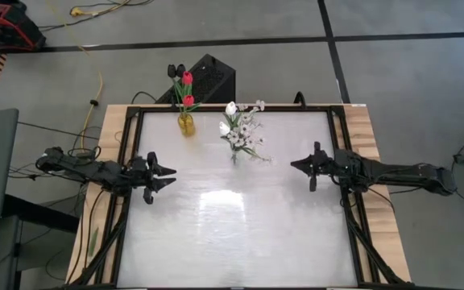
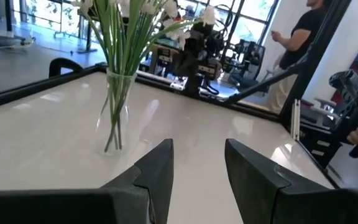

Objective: Sort flowers into vase by color
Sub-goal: Return to Home Position

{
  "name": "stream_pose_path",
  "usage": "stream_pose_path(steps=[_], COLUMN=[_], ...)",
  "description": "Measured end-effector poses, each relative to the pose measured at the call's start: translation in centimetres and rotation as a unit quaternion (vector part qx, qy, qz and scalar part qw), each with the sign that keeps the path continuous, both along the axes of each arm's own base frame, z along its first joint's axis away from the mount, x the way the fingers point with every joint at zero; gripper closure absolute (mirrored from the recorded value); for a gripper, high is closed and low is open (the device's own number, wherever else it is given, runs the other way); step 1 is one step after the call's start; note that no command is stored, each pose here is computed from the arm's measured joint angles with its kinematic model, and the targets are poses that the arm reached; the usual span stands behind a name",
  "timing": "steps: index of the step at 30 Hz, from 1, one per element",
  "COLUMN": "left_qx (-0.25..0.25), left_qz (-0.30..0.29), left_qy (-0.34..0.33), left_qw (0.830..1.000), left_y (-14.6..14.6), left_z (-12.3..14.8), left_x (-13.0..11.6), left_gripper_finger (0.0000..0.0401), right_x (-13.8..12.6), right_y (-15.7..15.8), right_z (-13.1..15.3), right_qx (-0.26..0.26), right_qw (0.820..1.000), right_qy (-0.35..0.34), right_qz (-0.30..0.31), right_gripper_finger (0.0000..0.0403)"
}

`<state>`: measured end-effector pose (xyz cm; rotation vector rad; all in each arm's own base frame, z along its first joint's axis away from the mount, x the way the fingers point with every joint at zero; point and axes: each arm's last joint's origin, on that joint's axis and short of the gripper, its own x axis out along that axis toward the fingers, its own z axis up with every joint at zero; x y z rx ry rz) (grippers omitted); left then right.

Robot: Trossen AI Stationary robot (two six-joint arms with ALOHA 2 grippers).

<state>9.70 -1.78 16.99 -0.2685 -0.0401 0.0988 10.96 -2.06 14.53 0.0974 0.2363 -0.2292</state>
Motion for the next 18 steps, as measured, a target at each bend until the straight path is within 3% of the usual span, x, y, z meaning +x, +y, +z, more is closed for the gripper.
stream_pose_path(steps=[18], left_qx=[-0.004], left_qz=[0.000], left_qy=[-0.001], left_qw=[1.000], left_y=[0.00], left_z=[0.00], left_x=[0.02], left_gripper_finger=[0.0268], right_x=[0.03], right_y=[-0.01], right_z=[-0.16], right_qx=[-0.013], right_qw=[1.000], right_qy=[0.012], right_qz=[0.004], right_gripper_finger=[0.0356])
